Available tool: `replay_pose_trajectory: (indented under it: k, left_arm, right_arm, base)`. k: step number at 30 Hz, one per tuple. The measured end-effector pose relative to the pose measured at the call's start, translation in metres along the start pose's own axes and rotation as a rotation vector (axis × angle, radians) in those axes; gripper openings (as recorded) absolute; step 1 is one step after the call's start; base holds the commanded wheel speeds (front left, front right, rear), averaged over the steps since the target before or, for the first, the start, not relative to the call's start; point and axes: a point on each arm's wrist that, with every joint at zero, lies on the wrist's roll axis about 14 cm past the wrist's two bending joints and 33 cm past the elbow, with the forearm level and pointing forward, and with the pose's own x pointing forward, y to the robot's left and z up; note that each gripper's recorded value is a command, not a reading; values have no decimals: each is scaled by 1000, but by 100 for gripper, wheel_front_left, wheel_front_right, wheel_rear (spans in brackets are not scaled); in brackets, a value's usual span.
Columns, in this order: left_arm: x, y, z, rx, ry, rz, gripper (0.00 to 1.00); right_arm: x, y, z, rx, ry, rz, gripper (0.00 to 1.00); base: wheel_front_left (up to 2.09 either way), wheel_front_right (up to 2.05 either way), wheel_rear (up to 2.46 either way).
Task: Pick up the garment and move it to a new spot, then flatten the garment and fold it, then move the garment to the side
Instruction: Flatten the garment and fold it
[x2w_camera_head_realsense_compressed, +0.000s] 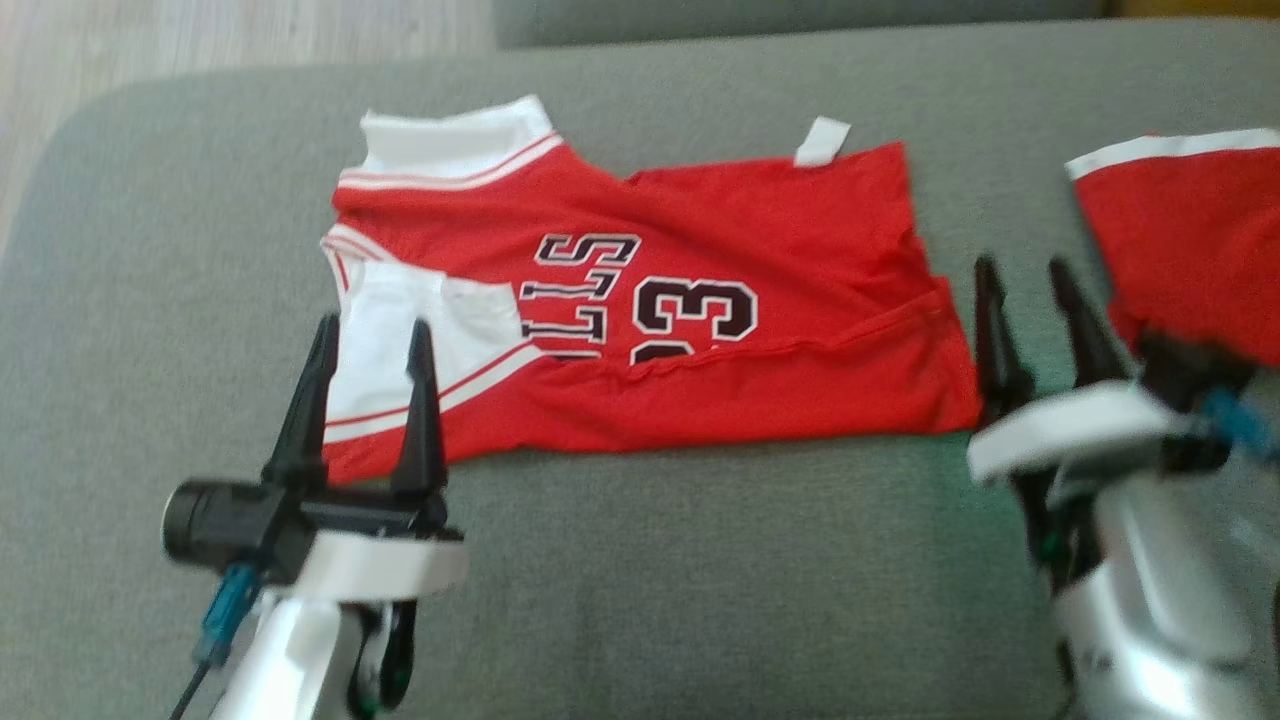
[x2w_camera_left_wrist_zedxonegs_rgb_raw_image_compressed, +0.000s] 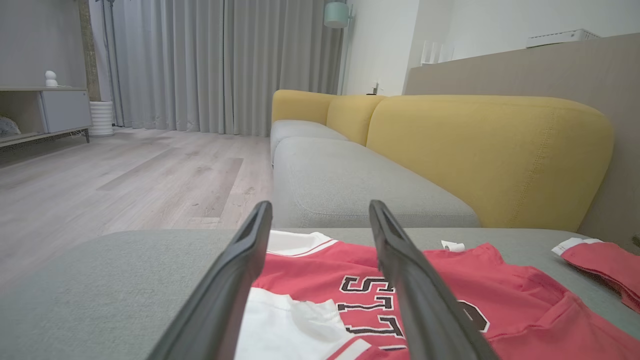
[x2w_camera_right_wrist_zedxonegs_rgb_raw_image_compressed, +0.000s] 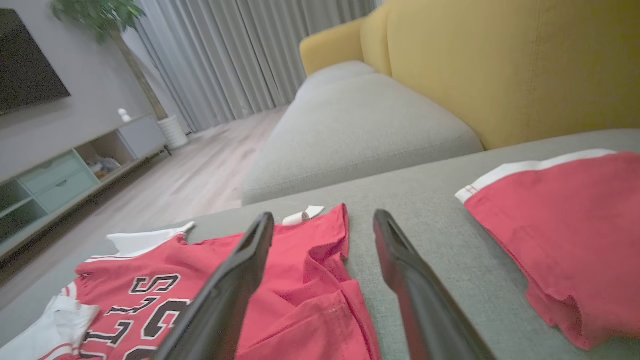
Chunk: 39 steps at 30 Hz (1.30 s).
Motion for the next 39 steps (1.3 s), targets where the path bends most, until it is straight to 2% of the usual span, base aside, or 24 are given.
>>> replay_pose_trajectory:
  k: [5,10,13,22,27,28,29,30,36,39]
  left_arm:
    - [14,2,-12,-12,18,-1,100]
    - [14,14,-28,-17,62,26,100]
    - [14,22,-32,-5,72,43,100]
    - [16,42,-32,8,71,88,100]
    - [18,52,-31,14,67,116,100]
    - [18,53,-31,17,67,119,100]
    - [19,54,-31,18,65,119,100]
    - [21,53,-29,19,61,117,100]
    - [32,47,-31,48,63,63,100]
    - [46,49,-31,100,74,19,100]
  right_arm:
    - [49,-11,-8,-38,144,-28,100]
    - [85,-23,-41,-58,361,-65,100]
    - [102,-28,-55,-110,451,-70,100]
    - [133,-36,-85,-201,607,-75,100]
    - [149,-29,-89,-253,629,-45,100]
    - [151,-27,-89,-270,633,-37,89]
    - [151,-26,-90,-283,637,-32,31]
    - [151,-26,-91,-291,639,-28,0]
    - [150,-32,-84,-291,601,-33,0]
    - [149,-40,-76,-277,562,-51,0]
  base:
    - [0,0,0]
    - [0,0,0]
    - [0,0,0]
    - [0,0,0]
    - [0,0,0]
    - [0,0,0]
    - [0,0,0]
    - [0,0,0]
    - [0,0,0]
    - [0,0,0]
